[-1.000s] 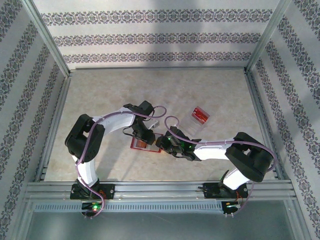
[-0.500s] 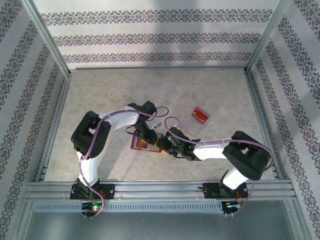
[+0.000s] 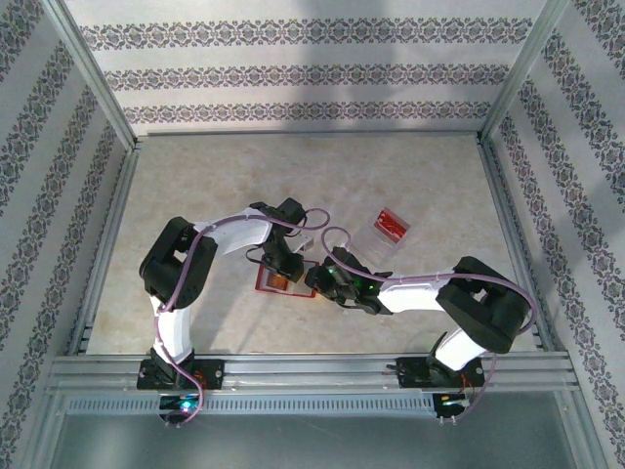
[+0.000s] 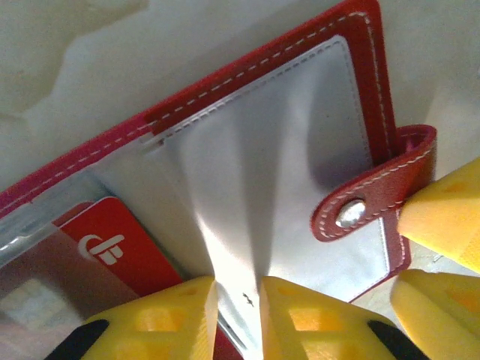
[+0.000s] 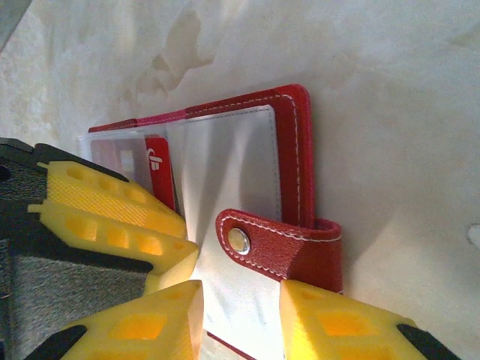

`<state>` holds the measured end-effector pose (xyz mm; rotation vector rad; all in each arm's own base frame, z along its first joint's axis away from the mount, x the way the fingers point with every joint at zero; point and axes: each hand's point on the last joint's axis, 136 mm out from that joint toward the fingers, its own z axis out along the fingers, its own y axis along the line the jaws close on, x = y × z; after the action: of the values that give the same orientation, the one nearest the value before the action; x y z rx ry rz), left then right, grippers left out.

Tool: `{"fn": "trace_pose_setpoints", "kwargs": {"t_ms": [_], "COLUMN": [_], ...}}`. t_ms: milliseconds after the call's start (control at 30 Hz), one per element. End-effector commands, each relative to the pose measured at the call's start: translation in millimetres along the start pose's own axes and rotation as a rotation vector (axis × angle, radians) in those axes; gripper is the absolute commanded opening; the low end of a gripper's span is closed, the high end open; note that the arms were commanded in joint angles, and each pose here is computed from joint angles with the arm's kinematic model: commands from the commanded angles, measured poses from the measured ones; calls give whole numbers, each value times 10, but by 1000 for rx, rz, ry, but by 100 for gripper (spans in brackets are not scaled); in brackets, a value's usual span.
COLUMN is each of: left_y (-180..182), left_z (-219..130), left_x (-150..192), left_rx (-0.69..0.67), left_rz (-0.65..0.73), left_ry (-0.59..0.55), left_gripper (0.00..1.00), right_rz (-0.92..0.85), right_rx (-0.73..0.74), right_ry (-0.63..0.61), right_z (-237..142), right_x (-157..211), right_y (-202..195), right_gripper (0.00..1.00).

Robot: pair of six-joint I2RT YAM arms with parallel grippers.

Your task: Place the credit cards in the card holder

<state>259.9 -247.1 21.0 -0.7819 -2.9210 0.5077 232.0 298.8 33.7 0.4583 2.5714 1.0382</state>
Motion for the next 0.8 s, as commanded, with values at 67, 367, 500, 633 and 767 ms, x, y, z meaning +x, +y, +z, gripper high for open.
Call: {"fn": "trace_pose_setpoints", "kwargs": {"t_ms": [67, 367, 500, 633, 767], "left_y": [67, 76, 91, 45, 1], "left_z": [177, 171, 161, 16, -102], "left_x": [210, 214, 207, 145, 102], "left_rx": [-27, -17, -13, -15, -17], "left_rz": [-6, -13, -21, -17, -22], "left_ry": [78, 76, 71, 45, 11], "left_gripper": [16, 3, 0, 18, 28], "right_rz": [6, 4, 0, 7, 17], "right_rx": [-24, -28, -32, -20, -12], "right_ry": [-20, -18, -11, 3, 7], "right_z": [-45, -47, -40, -7, 24], "right_x": [-47, -53, -47, -21, -12], "right_y": [52, 63, 82, 40, 2], "right_gripper": [33, 33, 33, 33, 33]}}
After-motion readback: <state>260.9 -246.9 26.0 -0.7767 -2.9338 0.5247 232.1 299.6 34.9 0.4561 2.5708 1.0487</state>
